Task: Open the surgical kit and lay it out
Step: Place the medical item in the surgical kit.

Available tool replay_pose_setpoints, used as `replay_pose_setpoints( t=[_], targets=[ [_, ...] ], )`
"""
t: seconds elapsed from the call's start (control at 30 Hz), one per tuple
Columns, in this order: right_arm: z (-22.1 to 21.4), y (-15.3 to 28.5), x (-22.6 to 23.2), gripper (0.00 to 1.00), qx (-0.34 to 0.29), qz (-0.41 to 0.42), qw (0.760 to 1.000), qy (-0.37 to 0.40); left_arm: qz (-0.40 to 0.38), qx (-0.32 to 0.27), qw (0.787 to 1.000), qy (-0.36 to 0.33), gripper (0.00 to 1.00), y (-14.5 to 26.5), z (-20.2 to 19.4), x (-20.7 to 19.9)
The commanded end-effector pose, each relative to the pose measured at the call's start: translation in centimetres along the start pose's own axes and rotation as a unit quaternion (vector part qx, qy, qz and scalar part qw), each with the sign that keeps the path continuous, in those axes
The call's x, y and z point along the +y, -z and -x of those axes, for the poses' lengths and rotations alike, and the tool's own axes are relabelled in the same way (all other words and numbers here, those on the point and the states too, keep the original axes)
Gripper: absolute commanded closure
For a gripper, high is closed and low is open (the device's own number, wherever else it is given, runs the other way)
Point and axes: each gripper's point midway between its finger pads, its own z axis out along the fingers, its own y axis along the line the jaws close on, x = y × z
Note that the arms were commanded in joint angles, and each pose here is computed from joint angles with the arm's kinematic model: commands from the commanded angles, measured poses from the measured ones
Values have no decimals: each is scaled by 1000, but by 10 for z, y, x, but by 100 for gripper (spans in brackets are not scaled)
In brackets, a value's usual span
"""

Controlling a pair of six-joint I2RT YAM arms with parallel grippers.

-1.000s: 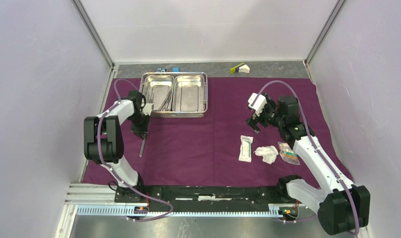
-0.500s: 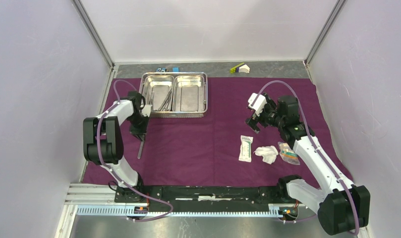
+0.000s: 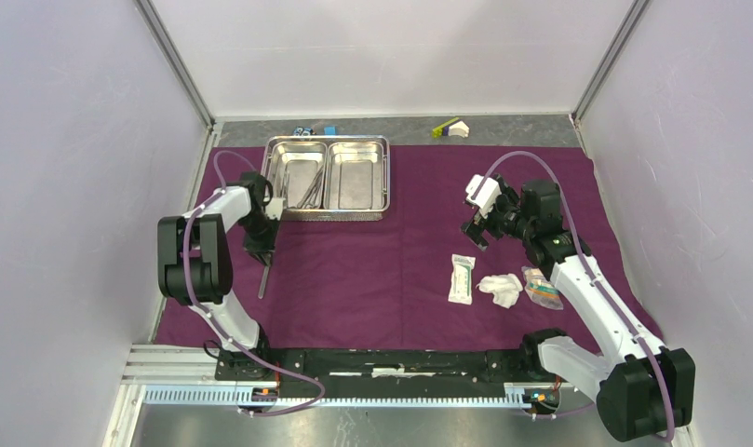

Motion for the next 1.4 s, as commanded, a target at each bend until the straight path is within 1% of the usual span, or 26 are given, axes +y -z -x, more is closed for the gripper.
replay_pose_setpoints(
  t=[0.0,0.4,0.93,1.1,1.23,1.37],
  targets=[
    [4,-2,2,3,-9,7,1000,9,-6,-13,1000,23,93,5,11,-1],
    [5,0,1,3,-10,5,1000,9,-1,2,1000,30,86,0,8,2],
    [5,0,2,3,-10,6,1000,11,-10,5,999,46,84,-3,12,4],
    [5,0,1,3,-10,6,1000,11,-9,3,999,50,79,-2,11,5],
    [5,0,2,3,-10,6,1000,11,-7,2,999,53,72,0,9,6],
    [5,0,2,3,-10,7,1000,11,-7,1,998,55,70,0,8,7]
  ],
)
